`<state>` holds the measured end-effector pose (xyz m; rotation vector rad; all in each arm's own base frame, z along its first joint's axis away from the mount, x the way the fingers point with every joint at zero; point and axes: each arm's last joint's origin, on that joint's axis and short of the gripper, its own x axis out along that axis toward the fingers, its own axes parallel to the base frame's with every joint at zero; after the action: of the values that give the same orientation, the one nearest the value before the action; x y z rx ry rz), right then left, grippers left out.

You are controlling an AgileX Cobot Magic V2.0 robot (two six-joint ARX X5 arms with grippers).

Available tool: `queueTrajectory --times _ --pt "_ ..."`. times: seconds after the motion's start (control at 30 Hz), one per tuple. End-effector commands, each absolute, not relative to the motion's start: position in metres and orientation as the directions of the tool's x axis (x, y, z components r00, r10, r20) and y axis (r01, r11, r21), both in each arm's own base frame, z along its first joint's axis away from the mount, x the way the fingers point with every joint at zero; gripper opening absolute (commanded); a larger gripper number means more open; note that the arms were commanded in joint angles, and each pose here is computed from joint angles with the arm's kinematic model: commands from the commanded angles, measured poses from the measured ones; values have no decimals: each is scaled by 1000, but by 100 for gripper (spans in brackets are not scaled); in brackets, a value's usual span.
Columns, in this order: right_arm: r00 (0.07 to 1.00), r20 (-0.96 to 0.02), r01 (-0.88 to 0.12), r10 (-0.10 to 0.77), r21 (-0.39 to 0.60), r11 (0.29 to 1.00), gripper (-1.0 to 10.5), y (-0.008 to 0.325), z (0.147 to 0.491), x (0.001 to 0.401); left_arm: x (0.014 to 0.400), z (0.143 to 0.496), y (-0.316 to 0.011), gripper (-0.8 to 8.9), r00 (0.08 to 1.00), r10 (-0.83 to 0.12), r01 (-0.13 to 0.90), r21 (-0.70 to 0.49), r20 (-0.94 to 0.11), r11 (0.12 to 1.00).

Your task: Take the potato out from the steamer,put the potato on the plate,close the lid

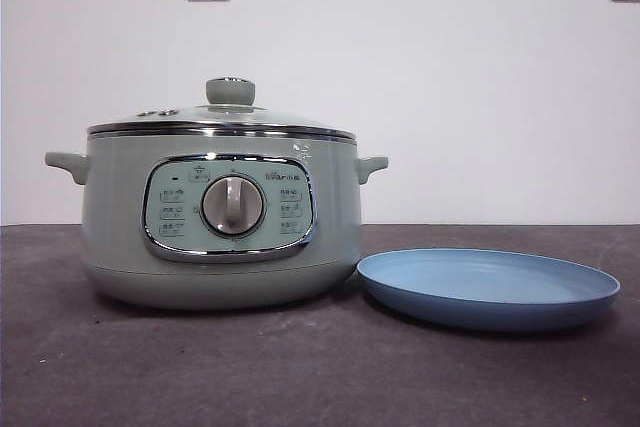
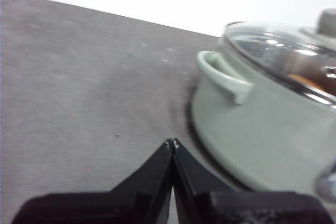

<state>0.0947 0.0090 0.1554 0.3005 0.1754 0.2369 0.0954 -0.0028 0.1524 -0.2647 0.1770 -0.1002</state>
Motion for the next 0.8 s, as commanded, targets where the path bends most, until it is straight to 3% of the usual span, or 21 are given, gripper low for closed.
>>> queueTrajectory --times 0.03,0.13,0.37,0.6,0.8 --pt "960 -115 -182 257 443 878 -12 9 157 95 95 155 -4 -9 972 -184 124 -345 -149 931" --pt "963 -78 -188 257 486 853 -12 9 170 93 92 167 -6 -9 967 -222 163 -367 -124 916" --pt "948 -38 -263 317 470 843 -13 10 218 85 81 209 -7 -9 951 -275 207 -372 -140 905" --pt "877 -202 -338 436 387 858 -12 14 274 86 82 251 -11 -9 878 -413 323 -339 -241 884" --pt "763 -364 -431 534 330 840 -12 17 320 97 90 284 -15 -9 777 -543 457 -309 -318 834"
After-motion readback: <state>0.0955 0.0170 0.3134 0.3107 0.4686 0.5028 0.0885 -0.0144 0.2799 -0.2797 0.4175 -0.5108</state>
